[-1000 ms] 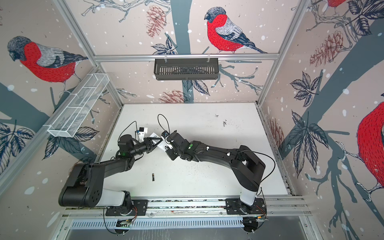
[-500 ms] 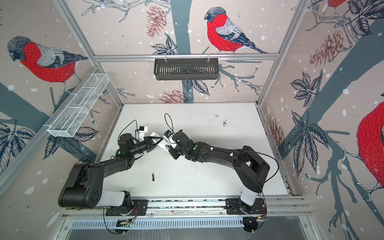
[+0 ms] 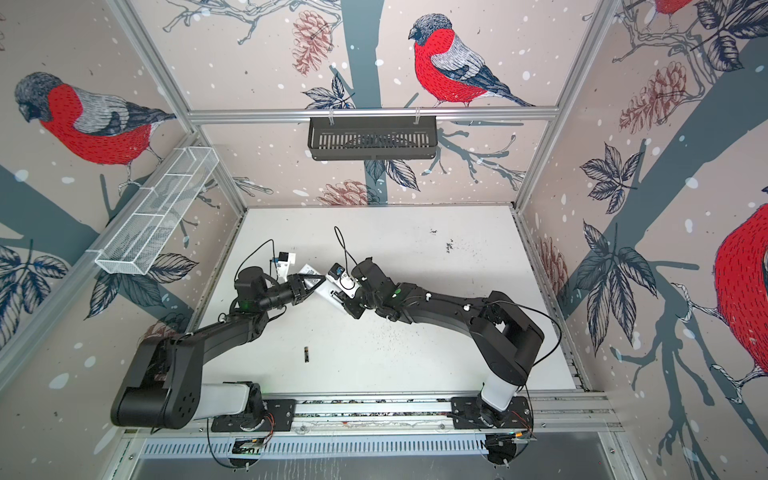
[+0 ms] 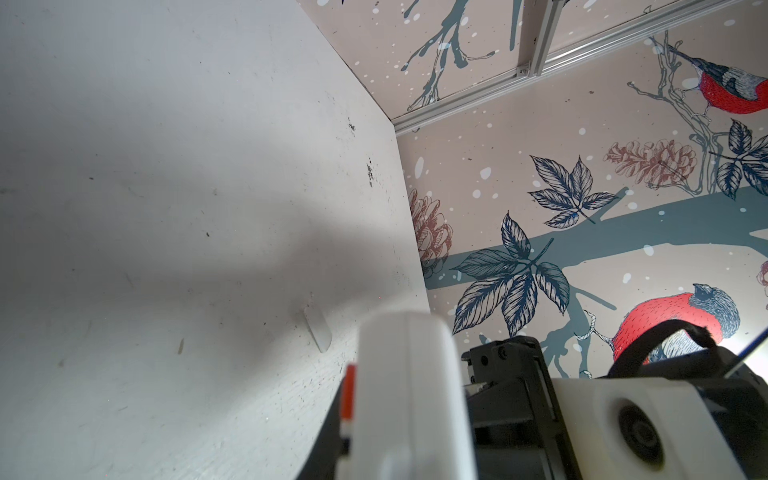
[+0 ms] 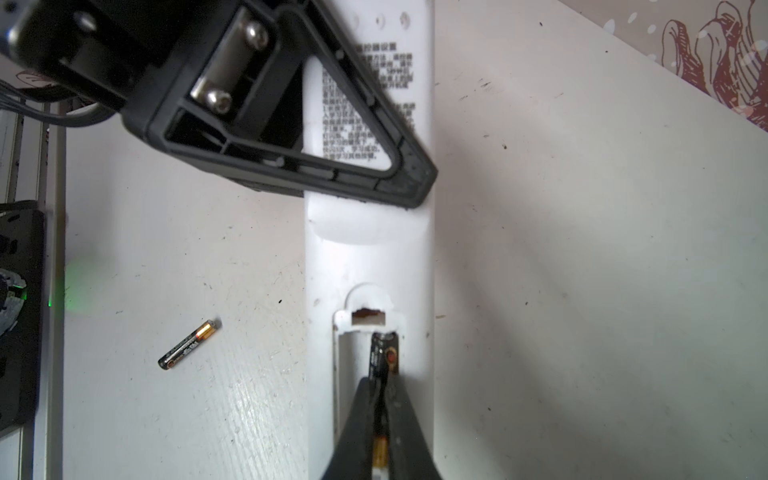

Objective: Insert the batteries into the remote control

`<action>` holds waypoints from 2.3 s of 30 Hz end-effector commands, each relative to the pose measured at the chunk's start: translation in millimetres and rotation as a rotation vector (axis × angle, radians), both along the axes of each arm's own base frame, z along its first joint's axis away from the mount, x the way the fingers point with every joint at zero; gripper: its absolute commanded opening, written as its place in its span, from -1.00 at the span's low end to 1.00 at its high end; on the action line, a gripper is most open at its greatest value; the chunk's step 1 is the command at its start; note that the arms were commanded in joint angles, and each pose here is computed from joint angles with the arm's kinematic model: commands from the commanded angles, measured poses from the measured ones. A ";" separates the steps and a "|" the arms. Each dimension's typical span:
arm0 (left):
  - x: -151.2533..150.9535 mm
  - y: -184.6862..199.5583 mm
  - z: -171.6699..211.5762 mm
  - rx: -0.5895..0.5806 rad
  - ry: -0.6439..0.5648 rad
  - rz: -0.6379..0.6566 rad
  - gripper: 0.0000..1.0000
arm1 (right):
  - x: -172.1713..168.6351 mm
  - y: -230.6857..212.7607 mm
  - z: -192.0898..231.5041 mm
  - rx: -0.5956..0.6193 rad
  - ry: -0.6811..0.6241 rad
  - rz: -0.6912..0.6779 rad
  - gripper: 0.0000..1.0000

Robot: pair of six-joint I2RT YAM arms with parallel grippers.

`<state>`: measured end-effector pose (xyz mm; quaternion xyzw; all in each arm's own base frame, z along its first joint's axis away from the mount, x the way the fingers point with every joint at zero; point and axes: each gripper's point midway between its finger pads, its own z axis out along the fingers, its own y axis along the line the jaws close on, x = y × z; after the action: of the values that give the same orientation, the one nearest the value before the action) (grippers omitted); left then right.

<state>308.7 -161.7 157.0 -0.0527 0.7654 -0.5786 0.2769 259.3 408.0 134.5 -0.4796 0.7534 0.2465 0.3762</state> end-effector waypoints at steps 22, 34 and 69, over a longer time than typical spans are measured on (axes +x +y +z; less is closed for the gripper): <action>-32.6 -22.9 12.9 0.073 -0.077 -0.262 -1.00 | -33.8 -43.2 49.3 0.096 0.093 0.017 -0.04; -40.5 -30.3 28.0 0.102 -0.158 -0.285 -1.00 | -49.2 -25.7 28.4 0.074 0.160 0.023 0.25; -26.6 -10.9 8.8 0.288 -0.123 -0.181 -1.00 | -40.0 -28.3 18.8 0.110 0.224 0.019 0.23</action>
<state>277.9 -185.4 178.3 0.1055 0.8001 -0.5256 0.2692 219.6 377.9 141.7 -0.4379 0.7800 0.3339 0.2974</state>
